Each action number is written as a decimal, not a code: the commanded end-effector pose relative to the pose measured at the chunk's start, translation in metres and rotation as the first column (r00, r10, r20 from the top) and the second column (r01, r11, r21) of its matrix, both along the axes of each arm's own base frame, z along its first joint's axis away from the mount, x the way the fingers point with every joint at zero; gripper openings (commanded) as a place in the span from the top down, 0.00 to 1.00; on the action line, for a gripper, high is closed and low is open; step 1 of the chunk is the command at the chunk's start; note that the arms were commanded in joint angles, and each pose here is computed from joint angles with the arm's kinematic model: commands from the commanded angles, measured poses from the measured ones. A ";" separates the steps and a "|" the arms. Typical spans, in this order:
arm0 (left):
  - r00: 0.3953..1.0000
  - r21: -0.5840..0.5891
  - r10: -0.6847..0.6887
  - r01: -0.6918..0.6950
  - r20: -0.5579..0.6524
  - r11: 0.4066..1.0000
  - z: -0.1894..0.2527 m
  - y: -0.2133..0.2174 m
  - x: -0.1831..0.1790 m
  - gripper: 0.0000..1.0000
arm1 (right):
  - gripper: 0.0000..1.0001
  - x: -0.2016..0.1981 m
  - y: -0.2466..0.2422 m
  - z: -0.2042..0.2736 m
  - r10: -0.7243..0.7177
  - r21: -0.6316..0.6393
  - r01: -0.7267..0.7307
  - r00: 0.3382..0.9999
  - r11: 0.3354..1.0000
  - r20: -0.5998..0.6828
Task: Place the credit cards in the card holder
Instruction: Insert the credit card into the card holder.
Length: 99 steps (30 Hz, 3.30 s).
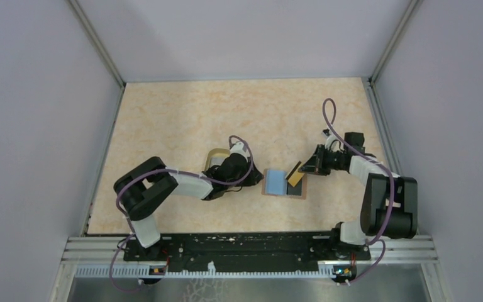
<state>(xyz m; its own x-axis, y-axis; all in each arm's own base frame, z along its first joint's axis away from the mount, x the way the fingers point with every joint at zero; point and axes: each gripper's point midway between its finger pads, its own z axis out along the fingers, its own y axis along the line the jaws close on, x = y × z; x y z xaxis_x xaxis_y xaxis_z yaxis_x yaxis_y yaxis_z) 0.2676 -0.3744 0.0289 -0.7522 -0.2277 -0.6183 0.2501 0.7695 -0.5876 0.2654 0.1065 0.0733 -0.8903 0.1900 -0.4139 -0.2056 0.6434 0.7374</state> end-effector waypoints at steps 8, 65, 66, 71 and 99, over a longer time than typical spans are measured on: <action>0.947 -0.118 -0.160 0.199 0.278 0.973 0.090 0.022 -0.036 0.55 | 1.00 0.002 0.003 -0.009 -0.010 0.067 0.015 0.998 0.998 -0.068; 0.983 0.278 -0.172 0.183 -0.064 0.943 -0.032 0.019 -0.043 0.59 | 1.00 0.010 0.011 -0.023 0.266 -0.074 -0.271 0.961 0.960 -0.072; 0.983 0.282 -0.172 0.185 -0.067 0.941 -0.033 0.018 -0.043 0.59 | 1.00 0.010 0.011 -0.022 0.266 -0.080 -0.271 0.961 0.959 -0.070; 0.979 0.281 -0.185 0.200 -0.080 0.939 -0.036 0.014 -0.043 0.61 | 1.00 0.009 0.014 -0.024 0.275 -0.095 -0.281 0.959 0.955 -0.075; 0.972 0.163 -0.213 0.227 -0.101 0.960 -0.034 0.010 -0.060 0.67 | 1.00 -0.007 0.029 -0.036 0.230 0.088 -0.214 0.938 0.973 -0.259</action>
<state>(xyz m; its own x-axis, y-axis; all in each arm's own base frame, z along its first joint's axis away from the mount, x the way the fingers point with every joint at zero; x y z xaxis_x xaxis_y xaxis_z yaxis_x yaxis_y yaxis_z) 0.2316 -0.3821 0.0266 -0.7611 -0.0211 -0.6483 0.4075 0.7620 -0.5032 0.2533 0.1354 0.0369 -0.9844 -0.0239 -0.1743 -0.1560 0.5771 0.8016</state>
